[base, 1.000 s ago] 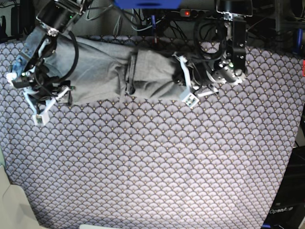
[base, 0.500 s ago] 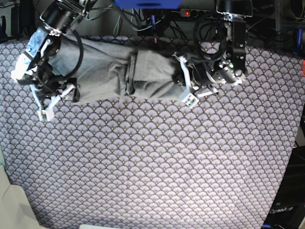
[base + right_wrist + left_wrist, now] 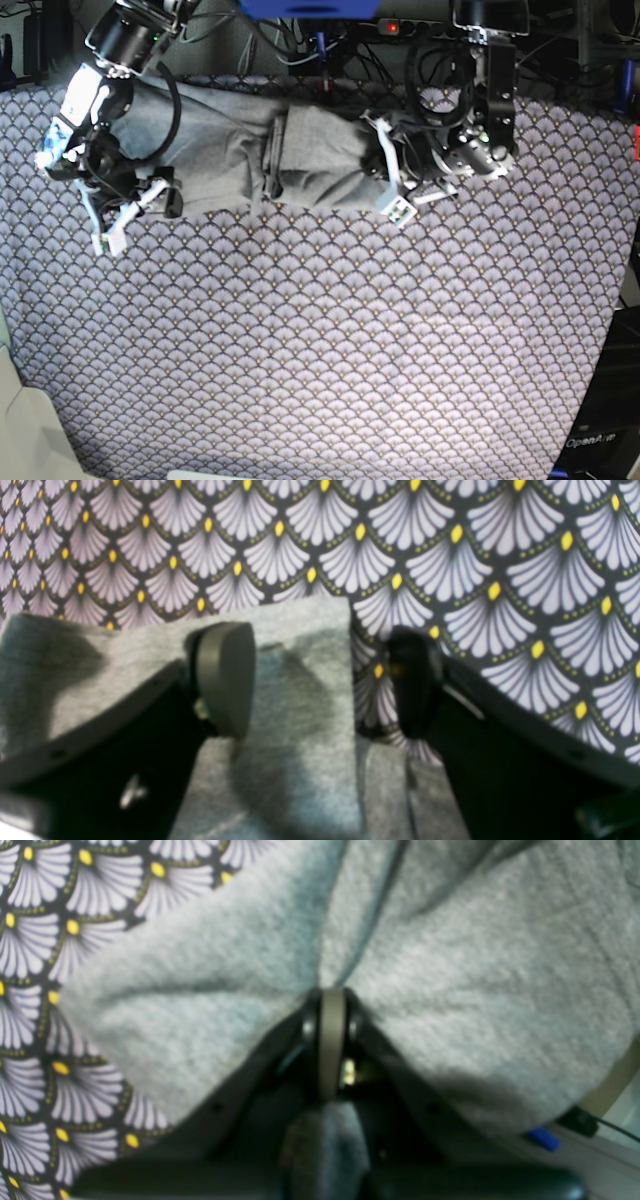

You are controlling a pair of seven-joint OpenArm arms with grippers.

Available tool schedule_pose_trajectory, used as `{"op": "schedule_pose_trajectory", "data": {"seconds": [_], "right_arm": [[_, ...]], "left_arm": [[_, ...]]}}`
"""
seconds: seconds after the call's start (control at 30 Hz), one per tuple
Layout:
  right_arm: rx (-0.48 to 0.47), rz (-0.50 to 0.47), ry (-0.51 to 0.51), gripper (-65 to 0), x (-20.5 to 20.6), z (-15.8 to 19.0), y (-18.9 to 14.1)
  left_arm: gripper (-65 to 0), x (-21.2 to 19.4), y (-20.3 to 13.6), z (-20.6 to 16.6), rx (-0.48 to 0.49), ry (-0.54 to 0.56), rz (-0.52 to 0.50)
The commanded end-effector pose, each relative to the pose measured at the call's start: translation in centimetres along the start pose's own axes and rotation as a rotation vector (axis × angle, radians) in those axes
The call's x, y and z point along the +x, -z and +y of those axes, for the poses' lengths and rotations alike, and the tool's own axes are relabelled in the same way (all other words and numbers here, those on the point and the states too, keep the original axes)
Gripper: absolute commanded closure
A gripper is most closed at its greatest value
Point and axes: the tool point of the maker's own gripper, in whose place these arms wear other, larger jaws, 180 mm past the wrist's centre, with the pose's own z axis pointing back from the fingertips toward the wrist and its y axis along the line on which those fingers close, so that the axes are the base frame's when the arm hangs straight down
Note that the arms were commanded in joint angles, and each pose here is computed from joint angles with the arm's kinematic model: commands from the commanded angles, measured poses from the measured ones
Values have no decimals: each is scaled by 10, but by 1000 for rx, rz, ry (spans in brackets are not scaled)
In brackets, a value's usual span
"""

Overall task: Fold the T-shirt properly
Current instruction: 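Fold the strip's end with the right gripper toward the left gripper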

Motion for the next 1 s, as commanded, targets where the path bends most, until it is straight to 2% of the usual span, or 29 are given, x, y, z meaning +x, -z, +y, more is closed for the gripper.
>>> {"op": "schedule_pose_trajectory", "data": {"seconds": [0.0, 0.1, 0.37, 0.57, 0.7, 0.8, 0.97], "right_arm": [[-6, 52, -5, -395, -9, -1, 1], [-6, 55, -5, -307, -10, -1, 1], [-4, 58, -6, -4, -10, 0, 1], [-15, 47, -16, 0, -7, -1, -3], [-70, -35, -76, 0, 11, -2, -31], [-49, -102, -123, 0, 22, 14, -48], [-49, -129, -181, 0, 18, 29, -68]], "left_arm": [[0, -9, 0, 6, 31, 11, 56], [0, -9, 0, 6, 31, 11, 55], [0, -9, 0, 6, 31, 11, 55], [0, -9, 0, 6, 33, 13, 57], [0, -10, 1, 6, 31, 10, 60], [0, -11, 0, 7, 33, 12, 62], [0, -6, 0, 11, 39, 18, 54]]}}
